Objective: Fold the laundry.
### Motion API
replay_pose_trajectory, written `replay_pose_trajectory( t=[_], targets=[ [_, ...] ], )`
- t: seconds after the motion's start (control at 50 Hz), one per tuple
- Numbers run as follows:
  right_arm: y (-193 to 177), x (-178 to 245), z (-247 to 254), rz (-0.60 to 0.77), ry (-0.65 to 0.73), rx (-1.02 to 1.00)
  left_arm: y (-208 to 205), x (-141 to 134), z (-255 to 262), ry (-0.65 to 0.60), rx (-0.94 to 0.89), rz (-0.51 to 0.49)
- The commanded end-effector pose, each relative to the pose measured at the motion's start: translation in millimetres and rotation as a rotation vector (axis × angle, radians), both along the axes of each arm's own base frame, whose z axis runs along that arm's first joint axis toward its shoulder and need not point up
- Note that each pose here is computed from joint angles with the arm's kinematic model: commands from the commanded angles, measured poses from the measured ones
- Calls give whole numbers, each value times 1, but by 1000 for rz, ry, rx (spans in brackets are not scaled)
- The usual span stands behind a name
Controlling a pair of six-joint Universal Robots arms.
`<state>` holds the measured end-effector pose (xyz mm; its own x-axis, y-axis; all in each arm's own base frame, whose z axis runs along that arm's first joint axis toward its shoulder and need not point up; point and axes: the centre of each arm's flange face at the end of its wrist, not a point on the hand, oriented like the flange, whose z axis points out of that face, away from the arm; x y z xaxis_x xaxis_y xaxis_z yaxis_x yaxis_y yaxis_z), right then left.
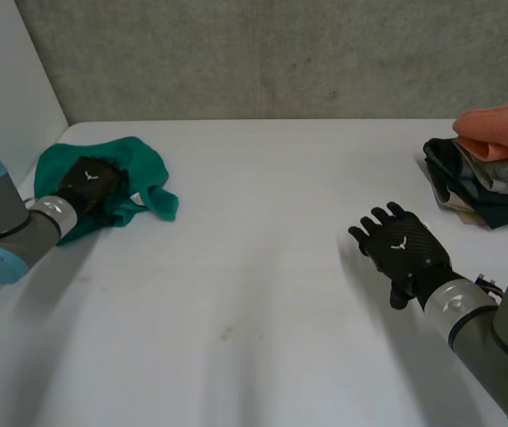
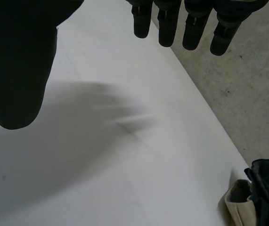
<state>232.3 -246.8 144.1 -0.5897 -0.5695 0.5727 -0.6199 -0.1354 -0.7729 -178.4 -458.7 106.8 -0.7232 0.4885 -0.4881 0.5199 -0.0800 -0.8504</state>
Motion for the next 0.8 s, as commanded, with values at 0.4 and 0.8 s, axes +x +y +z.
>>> replay_pose_trajectory(
  t=[0.4, 0.8],
  targets=[
    [1, -10, -4, -57, 3, -10, 57, -88, 70, 130, -167, -28],
    [-23, -38, 10, -262, -39, -42, 228, -231, 76, 426, 101, -327]
  ],
)
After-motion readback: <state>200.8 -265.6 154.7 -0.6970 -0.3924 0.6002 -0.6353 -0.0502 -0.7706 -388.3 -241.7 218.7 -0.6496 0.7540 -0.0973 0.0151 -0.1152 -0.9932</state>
